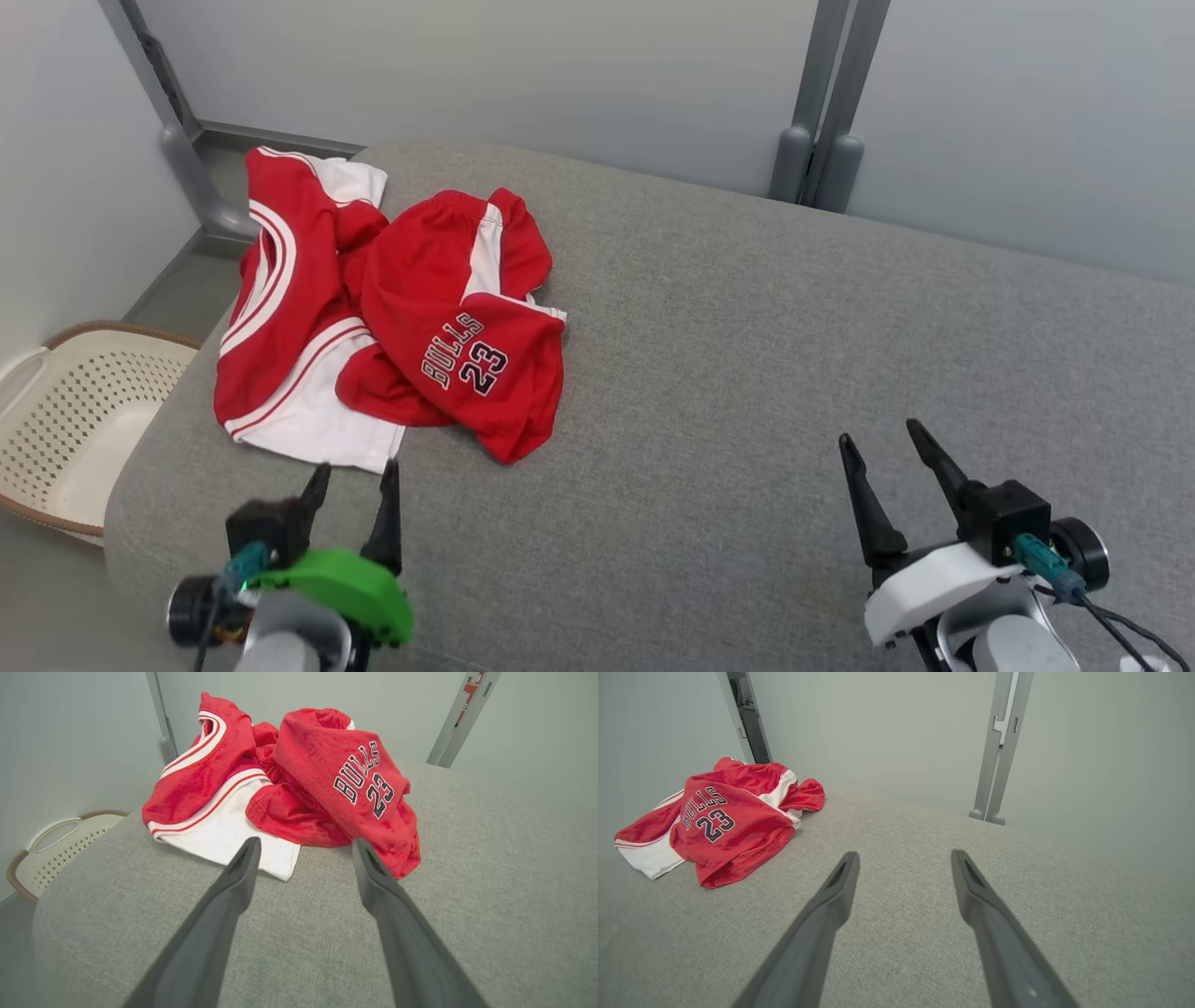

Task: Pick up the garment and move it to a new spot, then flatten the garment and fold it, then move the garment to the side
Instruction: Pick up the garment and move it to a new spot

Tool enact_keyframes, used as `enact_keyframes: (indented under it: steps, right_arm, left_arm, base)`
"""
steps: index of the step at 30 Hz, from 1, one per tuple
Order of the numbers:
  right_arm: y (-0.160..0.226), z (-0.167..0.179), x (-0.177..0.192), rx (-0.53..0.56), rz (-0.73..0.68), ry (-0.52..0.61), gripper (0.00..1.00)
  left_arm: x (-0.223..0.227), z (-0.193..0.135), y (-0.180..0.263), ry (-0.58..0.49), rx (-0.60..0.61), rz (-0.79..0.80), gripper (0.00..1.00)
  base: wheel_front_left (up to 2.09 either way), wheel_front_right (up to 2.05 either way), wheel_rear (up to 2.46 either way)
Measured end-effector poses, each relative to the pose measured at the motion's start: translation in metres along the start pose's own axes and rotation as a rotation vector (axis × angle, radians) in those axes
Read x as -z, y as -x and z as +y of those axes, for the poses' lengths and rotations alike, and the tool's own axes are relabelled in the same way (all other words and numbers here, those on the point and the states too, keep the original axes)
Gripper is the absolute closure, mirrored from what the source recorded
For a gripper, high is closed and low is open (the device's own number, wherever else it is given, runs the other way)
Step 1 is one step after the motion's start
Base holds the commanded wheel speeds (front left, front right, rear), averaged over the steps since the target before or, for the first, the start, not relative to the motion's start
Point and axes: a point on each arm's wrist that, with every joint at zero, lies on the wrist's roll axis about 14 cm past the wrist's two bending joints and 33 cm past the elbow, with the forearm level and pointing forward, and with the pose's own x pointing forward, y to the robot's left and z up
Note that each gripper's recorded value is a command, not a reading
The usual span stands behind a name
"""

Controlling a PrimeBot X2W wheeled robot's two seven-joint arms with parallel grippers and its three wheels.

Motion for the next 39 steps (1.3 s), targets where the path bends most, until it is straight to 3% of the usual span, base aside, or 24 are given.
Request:
enact_keyframes:
  steps: [6, 13, 18, 19, 21, 24, 32, 39]
  right_arm:
    - [-0.01, -0.017, 0.002, 0.024, -0.006, -0.004, 0.0]
    - [0.009, -0.046, 0.027, 0.116, 0.056, -0.049, 0.0]
    - [0.022, -0.062, 0.039, 0.174, 0.088, -0.073, 0.0]
    - [0.025, -0.064, 0.041, 0.183, 0.094, -0.079, 0.0]
    - [0.031, -0.069, 0.045, 0.203, 0.106, -0.086, 0.0]
    - [0.038, -0.075, 0.047, 0.236, 0.108, -0.103, 0.0]
    - [0.054, -0.074, 0.049, 0.267, 0.118, -0.125, 0.0]
    - [0.057, -0.062, 0.032, 0.25, 0.075, -0.125, 0.0]
  left_arm:
    - [-0.025, -0.023, -0.06, -0.084, 0.098, 0.087, 0.0]
    - [-0.011, -0.037, -0.111, -0.295, 0.198, 0.273, 0.0]
    - [0.016, -0.037, -0.128, -0.357, 0.212, 0.425, 0.0]
    - [0.027, -0.035, -0.128, -0.366, 0.211, 0.473, 0.21]
    - [0.038, -0.03, -0.129, -0.382, 0.201, 0.53, 1.0]
    - [0.034, -0.027, -0.14, -0.388, 0.177, 0.518, 1.0]
    - [-0.041, -0.061, -0.166, -0.363, 0.209, 0.236, 1.0]
    - [-0.11, -0.146, -0.143, -0.272, 0.418, 0.006, 1.0]
  base:
    - [0.0, 0.0, 0.0]
    - [0.0, 0.0, 0.0]
    - [0.0, 0.0, 0.0]
    - [0.0, 0.0, 0.0]
    - [0.0, 0.0, 0.0]
    - [0.0, 0.0, 0.0]
    - [0.0, 0.0, 0.0]
    - [0.0, 0.0, 0.0]
